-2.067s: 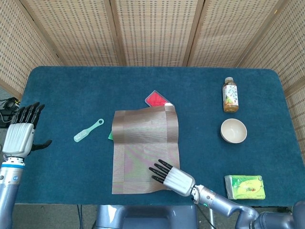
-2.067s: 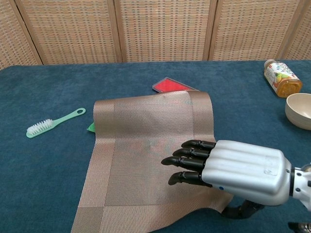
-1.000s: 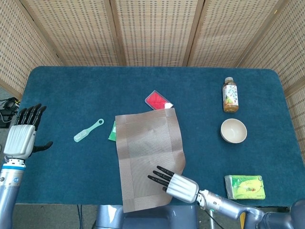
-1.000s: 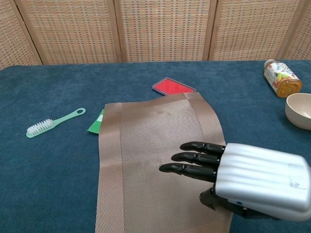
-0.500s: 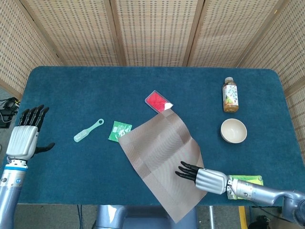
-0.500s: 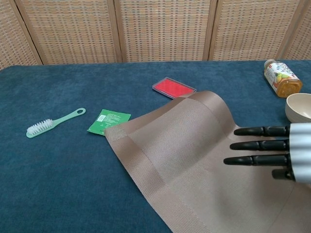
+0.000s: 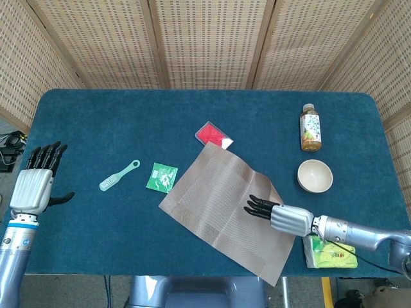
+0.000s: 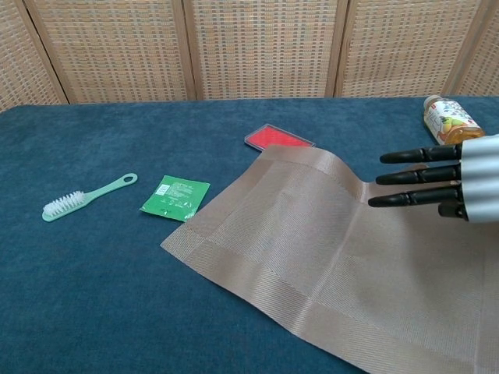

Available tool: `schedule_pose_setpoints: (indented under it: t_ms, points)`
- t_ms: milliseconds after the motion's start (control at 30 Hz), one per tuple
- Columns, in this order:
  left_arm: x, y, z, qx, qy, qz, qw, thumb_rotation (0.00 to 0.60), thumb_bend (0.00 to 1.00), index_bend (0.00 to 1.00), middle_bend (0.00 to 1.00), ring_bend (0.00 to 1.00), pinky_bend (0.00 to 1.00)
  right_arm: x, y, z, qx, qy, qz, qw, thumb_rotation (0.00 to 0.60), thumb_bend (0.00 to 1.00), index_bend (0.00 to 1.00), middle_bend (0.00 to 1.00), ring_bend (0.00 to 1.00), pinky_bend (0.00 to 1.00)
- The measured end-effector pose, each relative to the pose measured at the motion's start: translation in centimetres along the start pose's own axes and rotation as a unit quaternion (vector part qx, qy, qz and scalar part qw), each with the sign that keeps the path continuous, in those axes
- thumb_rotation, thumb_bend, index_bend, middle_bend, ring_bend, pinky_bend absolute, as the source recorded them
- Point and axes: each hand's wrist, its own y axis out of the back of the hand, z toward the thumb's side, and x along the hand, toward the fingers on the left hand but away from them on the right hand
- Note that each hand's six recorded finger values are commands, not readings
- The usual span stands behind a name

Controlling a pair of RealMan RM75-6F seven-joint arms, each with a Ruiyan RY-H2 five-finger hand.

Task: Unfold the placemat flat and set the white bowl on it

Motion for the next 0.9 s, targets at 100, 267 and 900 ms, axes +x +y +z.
schedule_pose_setpoints:
  t_ms: [100, 267, 900]
  points:
    - [0.0, -0.1, 0.0, 0.002, 0.001, -0.001, 1.0000, 0.600, 0.00, 0.00, 0.00, 0.00, 0.00, -0.2, -0.3, -1.3, 0.020, -0.004, 0.003, 0.9998, 0.600, 0.57, 0.71, 0.00, 0.00, 0.00]
    - [0.1, -0.2, 0.0, 0.003, 0.001, -0.003, 1.0000, 0.600, 0.00, 0.00, 0.00, 0.00, 0.00, -0.1, -0.9, -3.5, 0.048, -0.024, 0.009, 0.9985, 0.600, 0.35, 0.51, 0.00, 0.00, 0.00]
    - [0.4, -1.0, 0.3, 0.017, -0.002, -0.011, 0.9998, 0.600, 0.00, 0.00, 0.00, 0.00, 0.00, 7.6, -3.9, -13.1, -0.087, -0.379, 0.041, 0.9204, 0.600, 0.00, 0.00, 0.00, 0.00, 0.00]
